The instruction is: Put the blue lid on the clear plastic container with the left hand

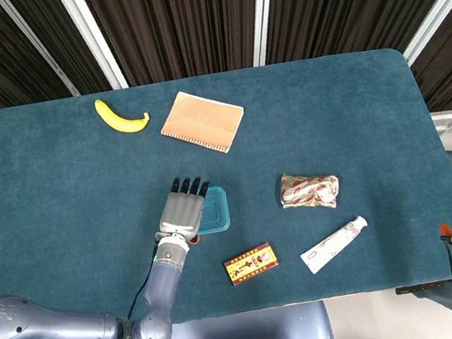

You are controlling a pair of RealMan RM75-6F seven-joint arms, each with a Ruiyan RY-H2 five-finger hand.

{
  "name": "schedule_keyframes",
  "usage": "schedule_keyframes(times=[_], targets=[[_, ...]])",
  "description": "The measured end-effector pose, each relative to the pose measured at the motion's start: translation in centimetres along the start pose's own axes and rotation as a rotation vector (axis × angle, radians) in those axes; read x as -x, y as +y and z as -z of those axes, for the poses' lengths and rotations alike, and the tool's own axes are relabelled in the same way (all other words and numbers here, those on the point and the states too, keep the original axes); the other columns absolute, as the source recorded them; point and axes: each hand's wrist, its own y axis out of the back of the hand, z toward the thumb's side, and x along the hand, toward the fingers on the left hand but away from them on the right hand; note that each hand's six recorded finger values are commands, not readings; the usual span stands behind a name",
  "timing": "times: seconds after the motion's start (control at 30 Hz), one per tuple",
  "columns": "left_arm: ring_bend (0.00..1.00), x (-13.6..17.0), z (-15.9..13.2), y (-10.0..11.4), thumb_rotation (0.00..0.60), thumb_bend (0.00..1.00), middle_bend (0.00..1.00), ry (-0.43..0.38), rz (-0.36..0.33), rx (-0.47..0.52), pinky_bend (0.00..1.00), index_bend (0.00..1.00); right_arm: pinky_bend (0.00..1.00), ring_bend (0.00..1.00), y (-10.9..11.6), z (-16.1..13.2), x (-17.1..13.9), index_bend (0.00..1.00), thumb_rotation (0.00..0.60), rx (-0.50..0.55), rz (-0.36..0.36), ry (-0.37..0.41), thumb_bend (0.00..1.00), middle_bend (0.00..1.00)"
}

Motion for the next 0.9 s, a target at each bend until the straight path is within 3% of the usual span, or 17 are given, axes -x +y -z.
schedule_keyframes(times=[0.1,0.23,0.5,0.7,0.9], targets=[[0.0,0.5,0.1,1.3,0.6,0.17,0.13,-0.003,-0.055,0.016,0.0,0.05,0.0,0.02,0.0,0.0,0.0,0.12,0.6,-0.001,0.0,-0.002,0.3,0.03],[0.0,0.9,0.2,2.8,0.6,0.29,0.21,-0.016,-0.117,0.07,0.0,0.22,0.0,0.02,0.0,0.1,0.0,0.12,0.6,0.0,0.001,-0.005,0.3,0.03],[0.02,0.0,1.3,3.5,0.6,0.46,0.38,-0.023,-0.175,0.17,0.0,0.41,0.0,0.02,-0.1,0.2,0.0,0.12,0.6,0.003,-0.003,-0.014,0.3,0.03],[0.07,-0.9,1.6,3.1,0.6,0.52,0.48,-0.025,-0.198,0.196,0.01,0.52,0.0,0.02,-0.1,0.2,0.0,0.12,0.6,0.004,-0.004,-0.016,0.3,0.03],[0.1,-1.7,1.6,2.7,0.6,0.53,0.52,-0.016,-0.214,0.197,0.02,0.55,0.0,0.02,-0.1,0.3,0.0,0.12,0.6,0.008,-0.005,-0.019,0.3,0.03]])
